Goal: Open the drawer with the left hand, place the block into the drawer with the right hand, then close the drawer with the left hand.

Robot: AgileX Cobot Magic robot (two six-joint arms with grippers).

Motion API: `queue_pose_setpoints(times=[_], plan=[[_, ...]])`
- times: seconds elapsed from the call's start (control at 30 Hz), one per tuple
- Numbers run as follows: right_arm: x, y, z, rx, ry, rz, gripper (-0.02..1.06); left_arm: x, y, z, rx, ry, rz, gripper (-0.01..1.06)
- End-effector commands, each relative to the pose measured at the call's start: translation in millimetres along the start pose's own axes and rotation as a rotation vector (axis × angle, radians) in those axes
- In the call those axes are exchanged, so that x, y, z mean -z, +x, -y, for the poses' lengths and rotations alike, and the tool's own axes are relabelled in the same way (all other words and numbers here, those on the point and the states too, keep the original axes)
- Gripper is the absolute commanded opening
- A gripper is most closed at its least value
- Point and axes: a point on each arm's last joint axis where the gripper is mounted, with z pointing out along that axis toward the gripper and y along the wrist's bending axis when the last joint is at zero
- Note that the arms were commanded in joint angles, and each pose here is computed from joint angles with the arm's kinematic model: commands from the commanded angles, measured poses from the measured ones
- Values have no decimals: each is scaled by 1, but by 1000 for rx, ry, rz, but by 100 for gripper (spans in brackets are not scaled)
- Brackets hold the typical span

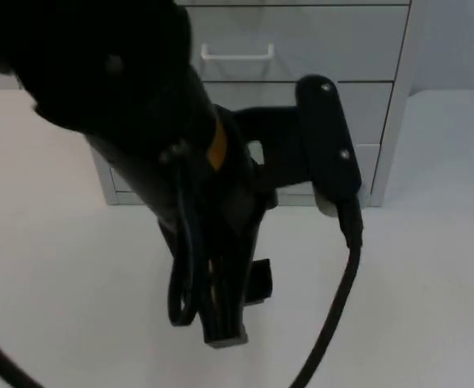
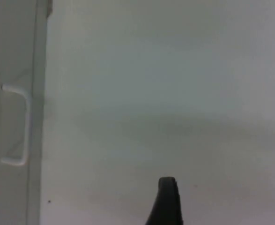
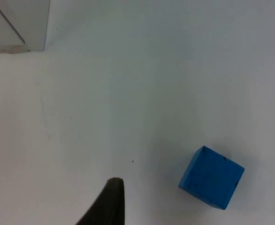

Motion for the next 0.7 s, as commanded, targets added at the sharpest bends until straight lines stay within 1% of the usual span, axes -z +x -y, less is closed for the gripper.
queue_pose_setpoints(times=[0.0,0.03,0.1,0.13,0.17,0.23,0.3,0.33,0.43,0.53,0.57,0.6,0.67], plan=[[1,-3,0,1,-2,19,105,-9,-6,-5,-43,-48,-5,66],[1,-3,0,1,-2,19,105,-16,-6,-8,-70,-82,-29,66],[1,-3,0,1,-2,19,105,-28,-6,-13,-83,-141,-62,66],[1,-3,0,1,-2,19,105,-34,-5,-15,-105,-166,-73,66],[1,-3,0,1,-2,19,105,-34,-5,-15,-105,-166,-73,66],[1,-3,0,1,-2,19,105,-47,-4,-19,-179,-227,-103,66],[1,-3,0,1,-2,19,105,-58,-4,-21,-261,-271,-125,66],[1,-3,0,1,-2,19,105,-58,-4,-21,-261,-271,-125,66],[1,-3,0,1,-2,19,105,-77,-3,-26,-348,-315,-119,64],[1,-3,0,1,-2,19,105,-87,1,-32,-346,-332,-118,61],[1,-3,0,1,-2,19,105,-91,2,-34,-360,-336,-112,61],[1,-3,0,1,-2,19,105,-97,3,-34,-382,-330,-108,61],[1,-3,0,1,-2,19,105,-100,4,-35,-383,-325,-105,61]])
